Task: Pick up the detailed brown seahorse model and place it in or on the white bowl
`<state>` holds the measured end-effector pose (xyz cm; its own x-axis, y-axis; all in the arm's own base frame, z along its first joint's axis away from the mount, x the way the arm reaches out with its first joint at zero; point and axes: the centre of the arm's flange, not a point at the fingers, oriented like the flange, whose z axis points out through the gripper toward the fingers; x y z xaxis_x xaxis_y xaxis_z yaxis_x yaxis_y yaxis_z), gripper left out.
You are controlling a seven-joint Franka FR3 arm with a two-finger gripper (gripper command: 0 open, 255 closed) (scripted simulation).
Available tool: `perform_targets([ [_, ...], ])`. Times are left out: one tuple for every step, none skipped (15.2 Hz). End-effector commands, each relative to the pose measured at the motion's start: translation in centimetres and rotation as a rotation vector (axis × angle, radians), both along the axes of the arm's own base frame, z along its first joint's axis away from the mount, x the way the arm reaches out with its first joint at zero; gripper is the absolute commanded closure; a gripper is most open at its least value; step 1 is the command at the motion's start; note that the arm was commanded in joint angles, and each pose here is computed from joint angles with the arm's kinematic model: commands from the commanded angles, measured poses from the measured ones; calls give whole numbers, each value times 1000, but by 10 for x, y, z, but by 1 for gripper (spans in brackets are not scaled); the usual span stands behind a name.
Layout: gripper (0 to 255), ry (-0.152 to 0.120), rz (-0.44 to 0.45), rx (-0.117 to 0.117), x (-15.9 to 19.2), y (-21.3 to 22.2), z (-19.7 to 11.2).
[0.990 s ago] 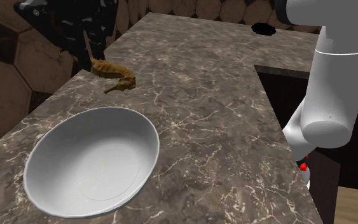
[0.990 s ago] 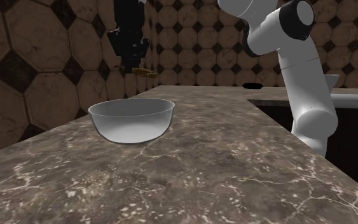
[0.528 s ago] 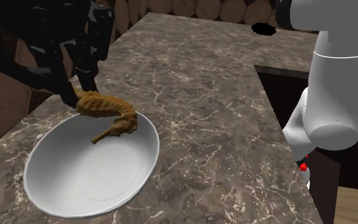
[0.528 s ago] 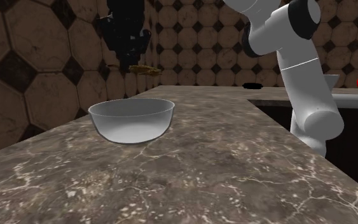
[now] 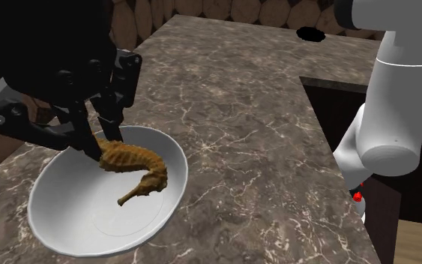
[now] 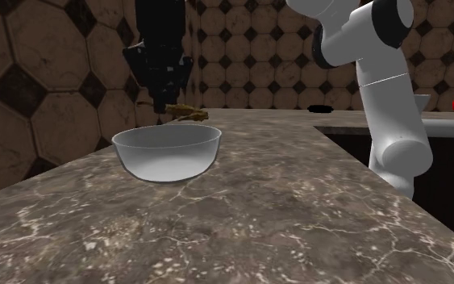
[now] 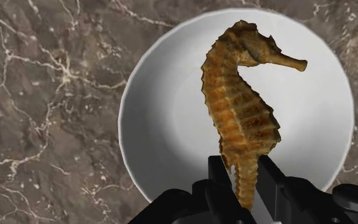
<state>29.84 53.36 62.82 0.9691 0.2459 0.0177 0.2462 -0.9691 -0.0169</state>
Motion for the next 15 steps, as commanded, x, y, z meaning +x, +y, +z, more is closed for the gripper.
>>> perform_targets([
  [255, 0, -1, 1, 0, -1, -11],
  [255, 0, -1, 1, 0, -1, -16],
  [255, 0, -1, 1, 0, -1, -22],
  [255, 0, -1, 1, 0, -1, -27],
  [255, 0, -1, 1, 0, -1, -32],
  [255, 0, -1, 1, 0, -1, -38],
  [255, 0, -1, 1, 0, -1, -41],
  [255, 0, -1, 1, 0, -1, -41],
  [255, 0, -1, 1, 0, -1, -41],
  [255, 0, -1, 1, 0, -1, -41],
  [255, 0, -1, 1, 0, -1, -41],
  [255, 0, -1, 1, 0, -1, -41],
  [255, 0, -1, 1, 0, -1, -41],
  [255, 0, -1, 0, 0, -1, -41],
  [0, 0, -1, 0, 0, -1, -41],
])
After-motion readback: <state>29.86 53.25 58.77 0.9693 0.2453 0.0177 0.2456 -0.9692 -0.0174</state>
